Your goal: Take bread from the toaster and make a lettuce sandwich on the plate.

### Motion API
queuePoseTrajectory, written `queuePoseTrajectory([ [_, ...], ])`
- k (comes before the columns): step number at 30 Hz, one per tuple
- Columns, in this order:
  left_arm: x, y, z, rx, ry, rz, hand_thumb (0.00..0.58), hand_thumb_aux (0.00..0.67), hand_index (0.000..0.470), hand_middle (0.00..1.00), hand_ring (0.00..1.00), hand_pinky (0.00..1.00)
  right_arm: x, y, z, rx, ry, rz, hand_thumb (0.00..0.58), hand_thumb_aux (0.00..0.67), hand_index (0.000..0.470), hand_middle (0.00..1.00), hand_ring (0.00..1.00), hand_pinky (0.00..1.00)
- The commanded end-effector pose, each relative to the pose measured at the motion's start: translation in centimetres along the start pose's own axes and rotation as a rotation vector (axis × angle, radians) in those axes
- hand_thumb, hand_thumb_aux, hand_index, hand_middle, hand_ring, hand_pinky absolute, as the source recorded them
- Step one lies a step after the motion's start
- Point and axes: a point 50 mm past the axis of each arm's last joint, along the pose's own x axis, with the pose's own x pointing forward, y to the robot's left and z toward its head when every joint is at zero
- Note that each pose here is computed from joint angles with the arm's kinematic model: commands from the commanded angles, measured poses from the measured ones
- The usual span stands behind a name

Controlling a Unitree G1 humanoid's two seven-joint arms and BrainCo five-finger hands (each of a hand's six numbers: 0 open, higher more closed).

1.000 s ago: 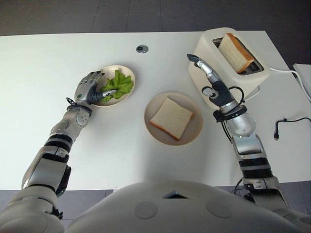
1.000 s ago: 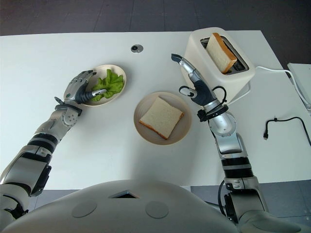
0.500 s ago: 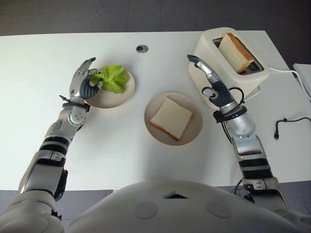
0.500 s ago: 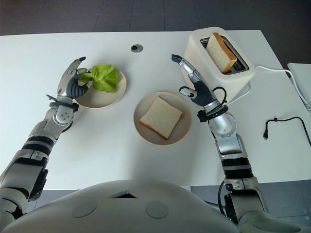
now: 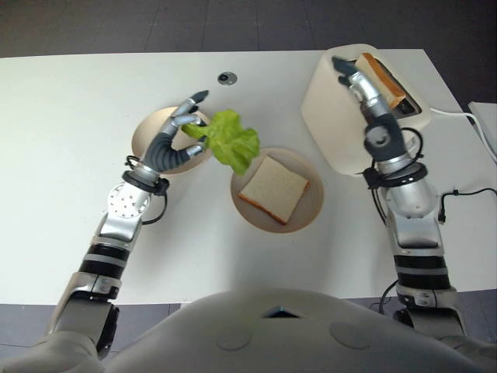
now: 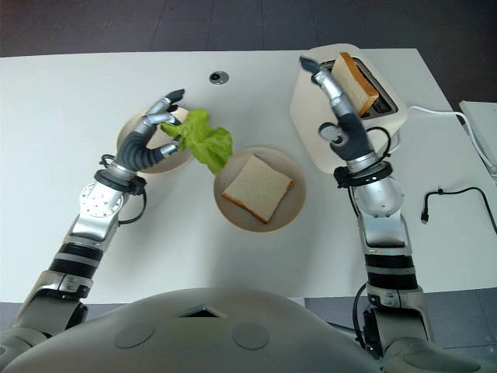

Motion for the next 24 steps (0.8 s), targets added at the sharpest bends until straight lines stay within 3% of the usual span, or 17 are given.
queuePoseTrajectory([
  [1,1.7,-2.3,-0.5,0.049,0.026,-0.163,0.58,0.67,0.47,0.0,0.0,0.0,0.2,-2.4,1.3,-0.036,-0.035,-0.055,0.0,0.0,0.0,0.0,0.0,0.0],
  [9,3.3,-6.5,-2.7,0.331,0.119,-0.389,0.58,0.67,0.47,0.0,0.0,0.0,0.2,-6.7,0.3,-0.206,0.065,-0.173,0.0,0.0,0.0,0.0,0.0,0.0],
  [15,3.7,-8.6,-2.5,0.42,0.091,-0.499,0.58,0.67,0.47,0.0,0.0,0.0,-1.4,-8.6,-5.6,-0.582,0.472,-0.082,0.0,0.0,0.0,0.0,0.0,0.0],
  [19,4.1,-8.6,-2.1,0.426,0.067,-0.501,0.58,0.67,0.47,0.0,0.0,0.0,-2.6,-7.6,-7.9,-0.707,0.59,0.059,0.0,0.0,0.0,0.0,0.0,0.0],
  [20,4.2,-8.3,-1.9,0.425,0.062,-0.49,0.572,0.594,0.417,0.0,0.0,0.0,-2.8,-7.4,-8.0,-0.728,0.595,0.091,0.0,0.0,0.0,0.0,0.0,0.0],
  [21,4.3,-8.1,-1.8,0.429,0.059,-0.476,0.494,0.413,0.289,0.0,0.0,0.0,-3.0,-7.1,-8.2,-0.745,0.598,0.125,0.0,0.0,0.0,0.0,0.0,0.0],
  [22,4.5,-7.8,-1.7,0.431,0.058,-0.456,0.0,0.0,0.0,0.0,0.0,0.0,-3.2,-6.9,-8.3,-0.755,0.6,0.153,0.0,0.0,0.0,0.0,0.0,0.0],
  [24,4.8,-7.3,-1.4,0.428,0.051,-0.418,0.0,0.0,0.0,0.0,0.0,0.0,-3.2,-6.4,-8.5,-0.766,0.596,0.187,0.0,0.0,0.0,0.0,0.0,0.0],
])
